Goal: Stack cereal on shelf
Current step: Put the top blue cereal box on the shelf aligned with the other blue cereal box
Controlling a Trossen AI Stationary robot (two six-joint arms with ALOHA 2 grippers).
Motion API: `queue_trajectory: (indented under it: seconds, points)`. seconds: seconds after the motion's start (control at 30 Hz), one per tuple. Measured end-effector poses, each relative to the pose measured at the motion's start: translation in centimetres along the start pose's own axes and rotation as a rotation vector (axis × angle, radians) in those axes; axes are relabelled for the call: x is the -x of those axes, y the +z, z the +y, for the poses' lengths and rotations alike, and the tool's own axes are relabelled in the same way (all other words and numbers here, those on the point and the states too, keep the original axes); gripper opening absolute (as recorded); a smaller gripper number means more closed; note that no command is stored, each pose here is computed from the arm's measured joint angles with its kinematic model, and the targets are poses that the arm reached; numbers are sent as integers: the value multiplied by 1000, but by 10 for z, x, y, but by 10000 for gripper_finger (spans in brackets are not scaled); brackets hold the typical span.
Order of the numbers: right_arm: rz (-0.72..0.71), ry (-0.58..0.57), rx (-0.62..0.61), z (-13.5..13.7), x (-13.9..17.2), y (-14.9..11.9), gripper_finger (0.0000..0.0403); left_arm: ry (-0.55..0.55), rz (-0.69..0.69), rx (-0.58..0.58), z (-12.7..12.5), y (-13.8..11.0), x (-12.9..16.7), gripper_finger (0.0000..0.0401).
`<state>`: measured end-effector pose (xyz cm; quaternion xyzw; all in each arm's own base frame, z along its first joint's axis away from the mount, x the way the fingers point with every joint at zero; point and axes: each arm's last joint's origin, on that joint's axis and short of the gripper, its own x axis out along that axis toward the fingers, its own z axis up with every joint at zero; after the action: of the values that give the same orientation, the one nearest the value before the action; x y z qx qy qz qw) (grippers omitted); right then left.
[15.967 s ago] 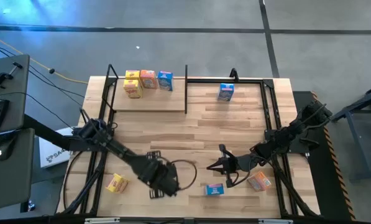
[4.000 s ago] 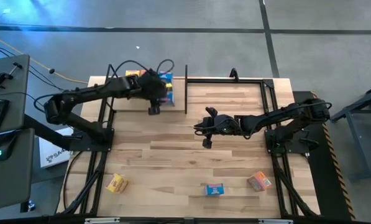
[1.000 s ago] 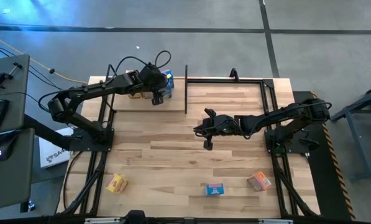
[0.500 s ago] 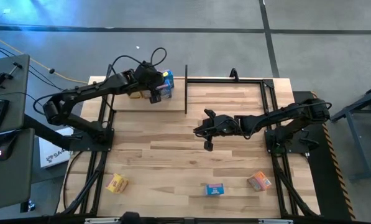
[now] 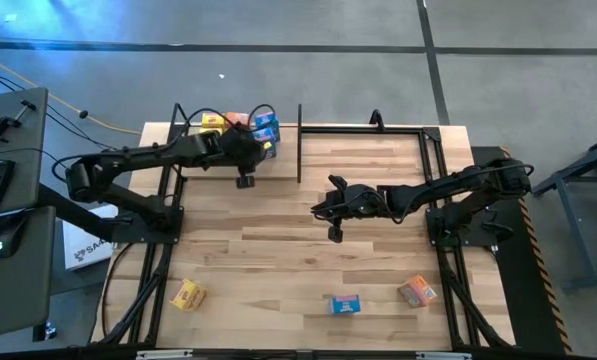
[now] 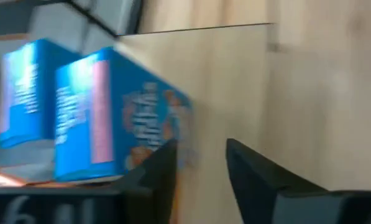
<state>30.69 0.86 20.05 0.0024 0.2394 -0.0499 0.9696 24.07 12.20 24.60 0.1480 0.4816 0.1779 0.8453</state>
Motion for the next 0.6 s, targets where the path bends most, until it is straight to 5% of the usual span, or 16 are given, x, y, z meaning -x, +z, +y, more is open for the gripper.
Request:
queue_trajectory:
  seconds: [0.27,0.6]
  points:
    - [0,-1,1,0,0,0,23,101,-14,71,10,-4,-6,52]
    - [0,-2,0,0,0,0,23,107,-22,117,17,-7,-7,35]
